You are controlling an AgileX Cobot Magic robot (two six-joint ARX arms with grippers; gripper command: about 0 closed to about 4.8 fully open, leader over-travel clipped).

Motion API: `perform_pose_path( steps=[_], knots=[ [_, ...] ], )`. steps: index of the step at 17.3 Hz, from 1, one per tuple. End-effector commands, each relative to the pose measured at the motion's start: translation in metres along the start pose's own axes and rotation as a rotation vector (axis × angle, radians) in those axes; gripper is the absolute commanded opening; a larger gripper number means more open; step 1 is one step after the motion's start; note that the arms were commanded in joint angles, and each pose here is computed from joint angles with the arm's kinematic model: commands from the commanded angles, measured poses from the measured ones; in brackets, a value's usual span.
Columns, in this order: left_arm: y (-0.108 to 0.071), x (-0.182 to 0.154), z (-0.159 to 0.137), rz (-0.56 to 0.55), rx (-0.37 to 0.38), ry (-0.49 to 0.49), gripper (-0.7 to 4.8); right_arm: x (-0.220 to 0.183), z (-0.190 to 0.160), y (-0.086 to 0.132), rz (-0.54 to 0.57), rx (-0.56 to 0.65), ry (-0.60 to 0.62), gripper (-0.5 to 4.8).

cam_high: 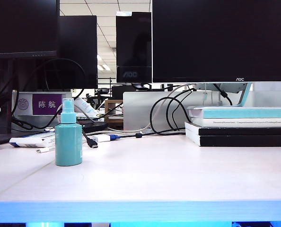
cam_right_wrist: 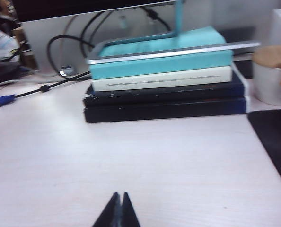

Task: Pick up the sprayer with the left hand and remove the lid with the right hand then place it on the table.

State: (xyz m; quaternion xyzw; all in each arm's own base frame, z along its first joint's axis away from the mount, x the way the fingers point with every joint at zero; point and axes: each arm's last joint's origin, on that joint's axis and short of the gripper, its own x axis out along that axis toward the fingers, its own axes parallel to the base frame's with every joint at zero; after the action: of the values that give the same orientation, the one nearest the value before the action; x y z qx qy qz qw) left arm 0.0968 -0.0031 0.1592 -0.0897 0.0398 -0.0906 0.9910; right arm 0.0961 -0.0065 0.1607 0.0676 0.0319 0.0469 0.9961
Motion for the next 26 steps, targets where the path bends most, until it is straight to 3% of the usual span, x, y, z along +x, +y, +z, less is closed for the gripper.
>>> perform_pose_path(
  steps=[1, 6, 7, 8, 9, 11, 13, 16, 18, 21, 22, 23, 24, 26],
  knots=[
    [0.000, 0.000, 0.001, -0.006, 0.011, -0.014, 0.57, 0.000, 0.000, -0.001, -0.033, 0.008, -0.013, -0.01],
    [-0.001, -0.001, 0.005, -0.018, 0.036, -0.037, 0.57, 0.000, 0.000, -0.001, -0.027, 0.071, -0.014, -0.01],
    [-0.004, -0.002, 0.013, -0.052, 0.033, -0.087, 0.57, 0.000, 0.000, -0.001, -0.027, 0.100, -0.019, 0.00],
    [-0.010, -0.008, 0.038, -0.106, 0.038, -0.252, 0.57, 0.000, 0.004, 0.001, 0.008, 0.116, -0.052, 0.00],
    [-0.013, -0.013, 0.051, -0.114, 0.050, -0.316, 0.57, -0.001, 0.010, 0.002, 0.044, 0.123, -0.088, 0.00],
    [-0.018, -0.019, 0.072, -0.109, 0.079, -0.363, 0.57, -0.003, 0.023, 0.005, 0.089, 0.131, -0.169, 0.00],
    [-0.021, -0.016, 0.091, -0.110, 0.090, -0.344, 0.76, -0.010, 0.043, 0.009, 0.115, 0.105, -0.274, 0.00],
    [-0.025, 0.003, 0.124, -0.187, 0.116, -0.255, 3.05, -0.020, 0.073, 0.015, 0.113, 0.083, -0.344, 0.00],
    [-0.025, 0.034, 0.140, -0.304, 0.237, -0.144, 4.79, -0.015, 0.093, 0.016, 0.103, 0.100, -0.322, 0.03],
    [-0.014, 0.079, 0.125, -0.368, 0.224, 0.027, 4.79, 0.006, 0.116, 0.016, 0.169, 0.200, -0.202, 0.70],
    [-0.010, 0.096, 0.112, -0.432, 0.221, 0.092, 4.79, 0.022, 0.131, 0.018, 0.291, 0.225, -0.105, 1.56],
    [-0.009, 0.108, 0.100, -0.510, 0.243, 0.130, 4.79, 0.036, 0.140, 0.019, 0.406, 0.229, -0.030, 2.08],
    [-0.012, 0.126, 0.079, -0.573, 0.303, 0.202, 4.79, 0.056, 0.150, 0.019, 0.534, 0.241, 0.058, 2.22],
    [-0.014, 0.148, 0.042, -0.651, 0.366, 0.313, 4.79, 0.083, 0.161, 0.017, 0.650, 0.263, 0.148, 2.51]
  ],
)
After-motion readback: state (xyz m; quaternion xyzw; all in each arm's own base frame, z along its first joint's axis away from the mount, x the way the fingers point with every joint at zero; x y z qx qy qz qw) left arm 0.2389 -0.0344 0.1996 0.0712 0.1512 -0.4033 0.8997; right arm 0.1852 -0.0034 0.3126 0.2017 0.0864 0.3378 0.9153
